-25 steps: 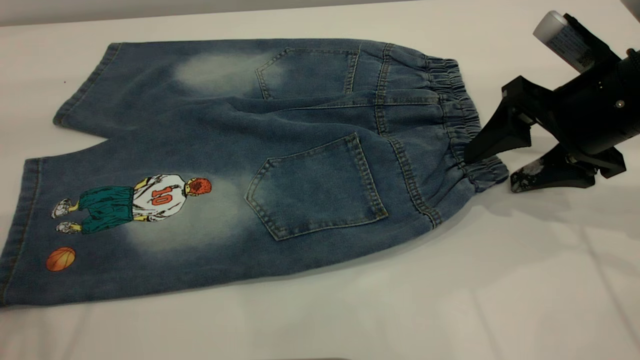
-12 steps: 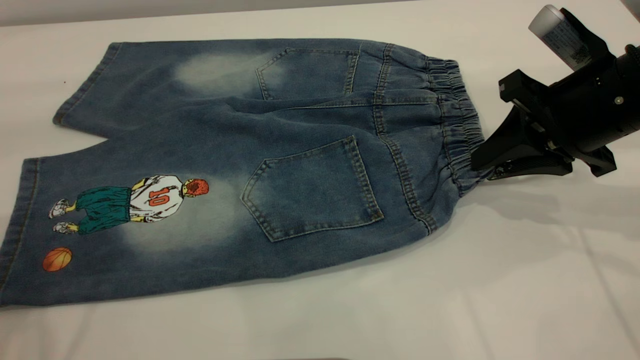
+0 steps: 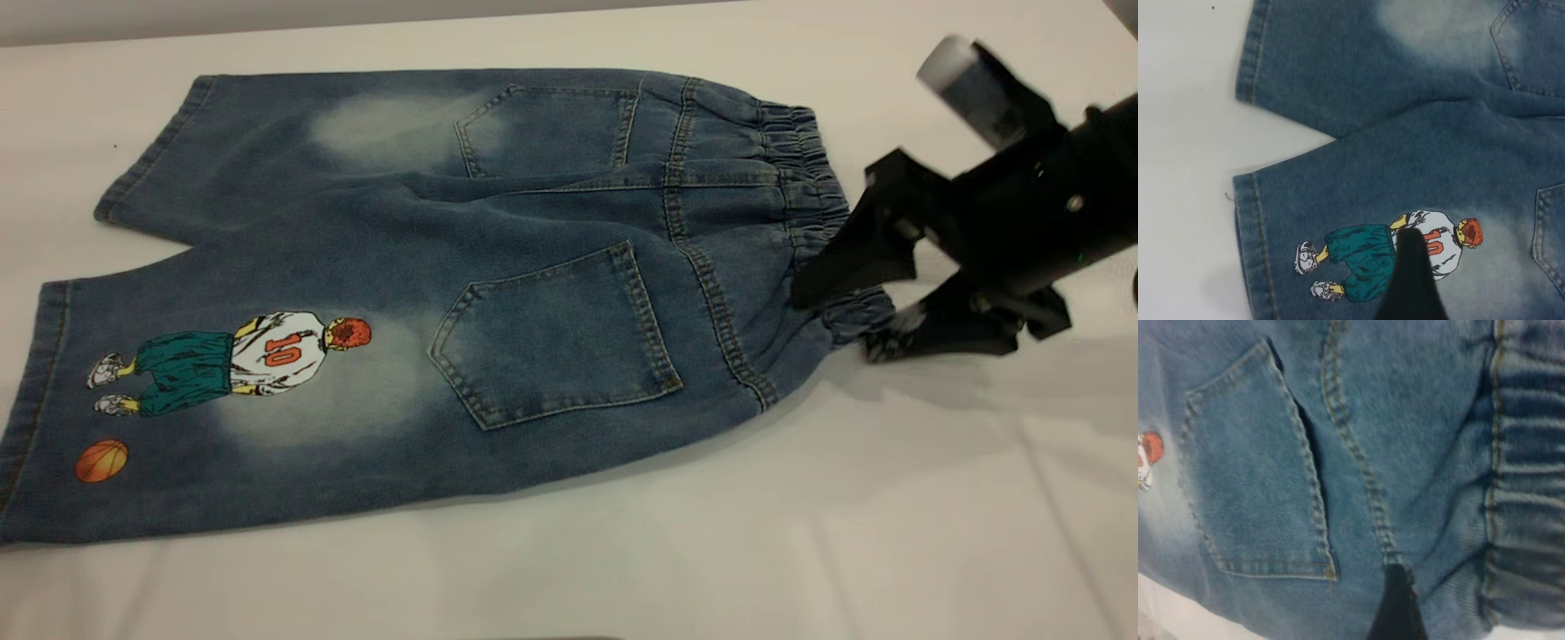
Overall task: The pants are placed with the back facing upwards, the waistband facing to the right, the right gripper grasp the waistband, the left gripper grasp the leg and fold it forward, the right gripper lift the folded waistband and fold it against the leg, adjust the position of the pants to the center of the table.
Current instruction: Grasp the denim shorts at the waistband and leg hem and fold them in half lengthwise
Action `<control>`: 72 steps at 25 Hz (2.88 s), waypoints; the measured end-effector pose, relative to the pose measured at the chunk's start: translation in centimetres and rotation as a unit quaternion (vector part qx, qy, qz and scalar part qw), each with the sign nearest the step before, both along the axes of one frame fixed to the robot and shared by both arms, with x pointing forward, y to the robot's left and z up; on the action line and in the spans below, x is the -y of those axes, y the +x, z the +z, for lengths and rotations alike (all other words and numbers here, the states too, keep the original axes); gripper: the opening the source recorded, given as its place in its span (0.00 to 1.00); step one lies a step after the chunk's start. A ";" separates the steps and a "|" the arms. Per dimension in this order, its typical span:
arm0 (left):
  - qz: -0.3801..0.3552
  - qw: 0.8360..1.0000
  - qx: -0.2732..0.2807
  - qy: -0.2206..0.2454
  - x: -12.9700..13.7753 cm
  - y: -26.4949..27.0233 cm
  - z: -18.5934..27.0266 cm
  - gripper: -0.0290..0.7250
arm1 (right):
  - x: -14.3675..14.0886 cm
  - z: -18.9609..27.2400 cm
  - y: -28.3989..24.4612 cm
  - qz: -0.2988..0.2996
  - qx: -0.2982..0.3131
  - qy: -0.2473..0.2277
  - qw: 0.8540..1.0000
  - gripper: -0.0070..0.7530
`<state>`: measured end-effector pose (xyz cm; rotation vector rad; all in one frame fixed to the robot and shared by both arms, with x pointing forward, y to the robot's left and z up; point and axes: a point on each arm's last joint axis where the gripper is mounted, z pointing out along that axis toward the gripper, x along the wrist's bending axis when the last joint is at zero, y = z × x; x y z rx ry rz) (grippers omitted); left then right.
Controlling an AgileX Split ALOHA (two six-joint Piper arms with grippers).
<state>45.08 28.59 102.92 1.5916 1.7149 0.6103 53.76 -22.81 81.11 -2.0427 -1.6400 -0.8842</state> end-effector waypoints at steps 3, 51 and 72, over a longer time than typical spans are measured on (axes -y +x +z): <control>0.000 1.000 0.000 0.000 0.0 0.0 0.0 0.71 | 0.0 -0.3 0.0 -0.004 -0.004 0.002 1.000 0.53; 0.145 0.950 -0.278 -0.001 -5.6 -1.7 -16.1 0.70 | -0.1 -0.1 0.4 0.036 0.020 -0.004 0.999 0.08; 0.104 0.944 -0.312 0.025 -4.2 0.7 -19.8 0.70 | -0.2 -0.1 0.4 0.036 0.021 -0.003 0.999 0.09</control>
